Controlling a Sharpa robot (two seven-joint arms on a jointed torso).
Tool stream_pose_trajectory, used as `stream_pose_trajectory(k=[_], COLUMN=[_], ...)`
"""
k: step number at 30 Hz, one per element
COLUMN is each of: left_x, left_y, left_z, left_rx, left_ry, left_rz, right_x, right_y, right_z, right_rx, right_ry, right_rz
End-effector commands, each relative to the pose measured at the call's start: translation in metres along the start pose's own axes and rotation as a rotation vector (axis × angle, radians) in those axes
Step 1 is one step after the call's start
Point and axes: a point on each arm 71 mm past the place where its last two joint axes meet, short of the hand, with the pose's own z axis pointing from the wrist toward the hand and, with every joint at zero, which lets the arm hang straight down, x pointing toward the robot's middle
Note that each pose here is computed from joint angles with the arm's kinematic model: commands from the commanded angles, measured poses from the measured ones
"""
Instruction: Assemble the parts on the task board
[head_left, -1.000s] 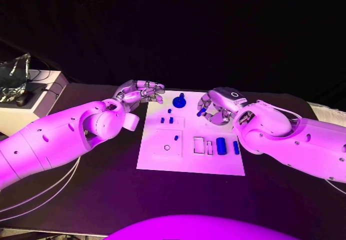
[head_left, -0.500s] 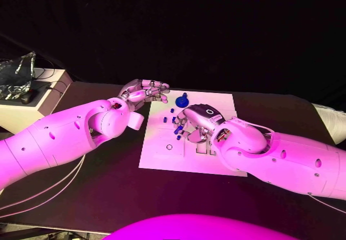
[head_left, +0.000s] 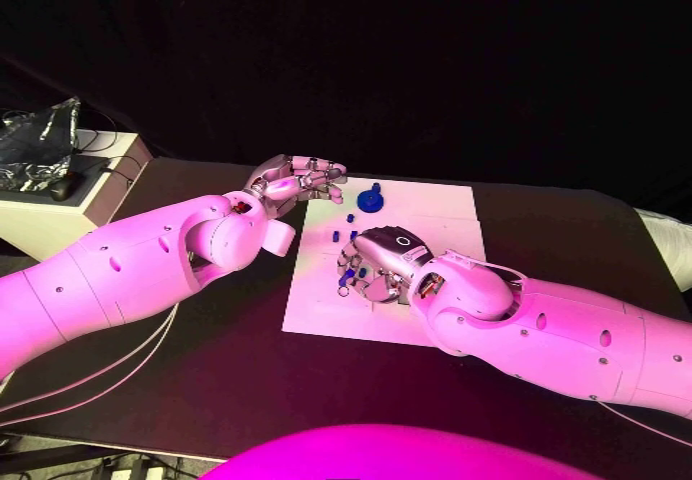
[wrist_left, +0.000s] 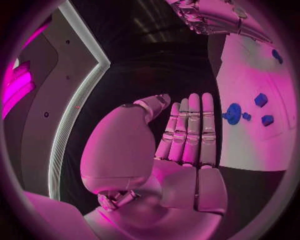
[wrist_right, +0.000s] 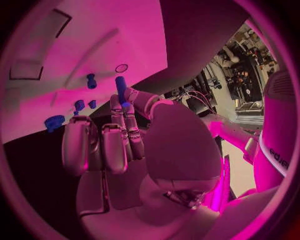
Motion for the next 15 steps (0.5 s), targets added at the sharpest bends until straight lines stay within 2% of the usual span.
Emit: stream_pose_trajectory(k=[1, 15], left_x=[0.0025, 0.0013], left_y=[-0.0012, -0.0012], left_z=[0.0006, 0.0000], left_rx=[0.012, 0.010], left_ry=[0.017, 0.015], left_rz=[-0.010, -0.009], right_x=[0.0054, 0.0121], right_y=[0.0019, 0.0021], right_z=[0.0005, -0.0010], right_rx=[-0.025, -0.029], right_ry=[0.031, 0.063], right_rz=[-0.019, -0.037])
